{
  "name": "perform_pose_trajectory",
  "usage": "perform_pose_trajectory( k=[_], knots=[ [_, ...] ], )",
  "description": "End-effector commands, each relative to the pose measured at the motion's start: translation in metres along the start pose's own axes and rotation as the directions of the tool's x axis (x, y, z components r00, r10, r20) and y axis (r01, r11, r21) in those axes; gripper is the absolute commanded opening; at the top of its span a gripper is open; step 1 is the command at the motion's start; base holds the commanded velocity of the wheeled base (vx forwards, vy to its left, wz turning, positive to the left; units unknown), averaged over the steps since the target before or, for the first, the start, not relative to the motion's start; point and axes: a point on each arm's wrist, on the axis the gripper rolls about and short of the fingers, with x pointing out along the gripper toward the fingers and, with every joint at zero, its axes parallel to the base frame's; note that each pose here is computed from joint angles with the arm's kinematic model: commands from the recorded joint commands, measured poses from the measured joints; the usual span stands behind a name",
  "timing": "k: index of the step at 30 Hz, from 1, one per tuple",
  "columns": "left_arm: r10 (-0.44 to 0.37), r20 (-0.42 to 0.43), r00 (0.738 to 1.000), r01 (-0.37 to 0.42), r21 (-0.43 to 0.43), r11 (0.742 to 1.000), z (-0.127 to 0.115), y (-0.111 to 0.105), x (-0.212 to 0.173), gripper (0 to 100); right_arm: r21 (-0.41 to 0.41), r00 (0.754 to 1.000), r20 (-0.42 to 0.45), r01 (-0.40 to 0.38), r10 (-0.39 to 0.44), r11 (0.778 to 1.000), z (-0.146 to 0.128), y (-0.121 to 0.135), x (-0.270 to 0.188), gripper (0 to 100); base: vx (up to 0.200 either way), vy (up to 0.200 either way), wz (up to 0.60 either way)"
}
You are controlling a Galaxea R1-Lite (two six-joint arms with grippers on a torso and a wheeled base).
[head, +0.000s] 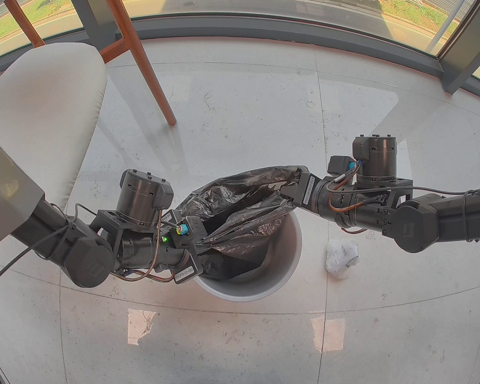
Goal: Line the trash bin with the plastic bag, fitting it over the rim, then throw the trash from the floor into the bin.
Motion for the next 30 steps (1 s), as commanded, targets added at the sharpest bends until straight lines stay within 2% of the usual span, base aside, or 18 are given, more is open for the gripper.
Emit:
perform_pose_trajectory(
  k=[1,2,3,4,7,10,18,26,30],
  knots=[
    [-0.031,0.011,0.999,0.031,-0.011,0.999,0.006,-0.011,0.001,0,0.008,1.000,0.007,0.019,-0.019,1.000,0.005,-0.007,-0.004,0,0.000,0.000,0.00],
    [-0.074,0.015,0.997,0.075,-0.046,0.996,0.012,-0.029,0.001,0,0.014,0.999,0.013,0.034,-0.034,0.999,0.008,-0.014,-0.007,0,0.000,0.000,0.00],
    [-0.087,0.017,0.996,0.088,-0.061,0.994,0.015,-0.036,-0.001,0,0.014,0.999,0.012,0.044,-0.044,0.999,0.008,-0.018,-0.008,0,0.000,0.000,0.00],
    [-0.089,0.016,0.996,0.090,-0.064,0.994,0.015,-0.038,-0.001,0,0.015,0.999,0.013,0.045,-0.046,0.999,0.008,-0.018,-0.008,0,0.000,0.000,0.00],
    [-0.136,0.021,0.990,0.137,-0.088,0.987,0.027,-0.065,-0.005,0,0.027,0.997,0.008,0.082,-0.083,0.996,0.008,-0.034,-0.011,0,0.000,0.000,0.00],
    [-0.170,0.025,0.985,0.172,-0.108,0.979,0.031,-0.080,-0.006,0,0.033,0.995,-0.002,0.095,-0.095,0.995,0.005,-0.038,-0.012,0,0.000,0.000,0.00],
    [-0.194,0.029,0.981,0.196,-0.097,0.976,0.035,-0.090,-0.007,0,0.040,0.993,-0.041,0.113,-0.111,0.993,-0.006,-0.043,-0.015,0,0.000,0.000,0.00],
    [-0.196,0.023,0.980,0.197,-0.094,0.976,0.034,-0.092,-0.006,0,-0.004,0.988,-0.077,0.137,-0.137,0.991,-0.017,-0.054,-0.018,0,0.000,0.000,0.00],
    [-0.222,0.017,0.975,0.222,-0.085,0.971,0.034,-0.102,-0.008,0,-0.007,0.986,-0.080,0.144,-0.144,0.990,-0.017,-0.056,-0.019,0,0.000,0.000,0.00]
  ],
)
